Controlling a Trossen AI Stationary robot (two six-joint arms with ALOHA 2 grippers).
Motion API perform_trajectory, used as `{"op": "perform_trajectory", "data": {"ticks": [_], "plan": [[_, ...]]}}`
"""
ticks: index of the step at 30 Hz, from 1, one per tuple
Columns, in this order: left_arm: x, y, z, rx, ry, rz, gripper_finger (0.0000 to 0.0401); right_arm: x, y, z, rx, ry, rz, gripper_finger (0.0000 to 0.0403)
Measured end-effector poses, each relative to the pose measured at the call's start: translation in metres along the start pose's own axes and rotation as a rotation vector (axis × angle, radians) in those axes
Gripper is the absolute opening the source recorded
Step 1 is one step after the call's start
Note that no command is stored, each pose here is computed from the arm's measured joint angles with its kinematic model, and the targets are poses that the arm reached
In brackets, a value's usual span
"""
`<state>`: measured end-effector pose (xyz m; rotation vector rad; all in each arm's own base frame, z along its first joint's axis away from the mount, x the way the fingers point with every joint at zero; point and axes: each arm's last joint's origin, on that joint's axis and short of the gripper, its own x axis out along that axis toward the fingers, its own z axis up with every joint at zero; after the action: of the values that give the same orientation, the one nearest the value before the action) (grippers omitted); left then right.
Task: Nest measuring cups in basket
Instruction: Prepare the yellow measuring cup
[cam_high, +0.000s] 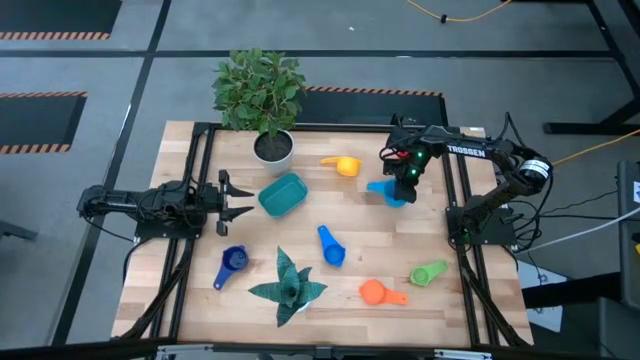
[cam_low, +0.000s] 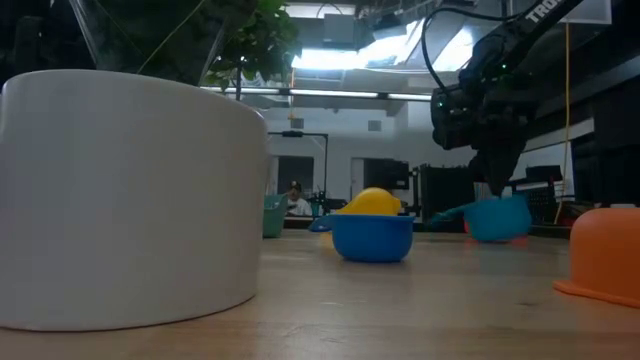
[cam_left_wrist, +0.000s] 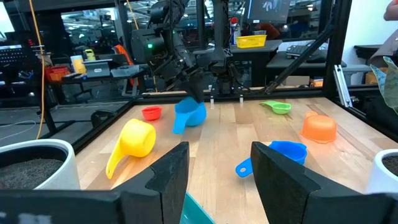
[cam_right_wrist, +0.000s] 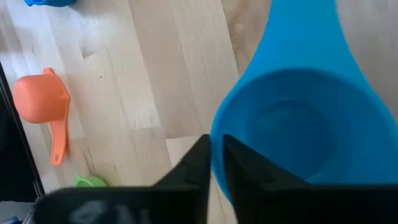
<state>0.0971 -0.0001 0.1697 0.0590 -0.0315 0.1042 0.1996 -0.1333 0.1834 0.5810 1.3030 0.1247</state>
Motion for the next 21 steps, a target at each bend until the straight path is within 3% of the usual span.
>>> {"op": "perform_trajectory", "data": {"ticks": [2,16,21], "plan": [[0.0,0.0,-0.0001,0.0,0.0,0.0,0.0166,0.0,-0.0001,0.0001,-0.004,-0.002,-0.001,0.0008],[0.0,0.0,-0.0001,0.0,0.0,0.001,0.0166,0.0038,0.0064,0.002,-0.083,0.013,0.002,0.0004],[0.0,0.0,-0.0001,0.0,0.0,0.0,0.0166,0.0074,0.009,0.0029,-0.114,0.071,-0.128,0.0004]]}}
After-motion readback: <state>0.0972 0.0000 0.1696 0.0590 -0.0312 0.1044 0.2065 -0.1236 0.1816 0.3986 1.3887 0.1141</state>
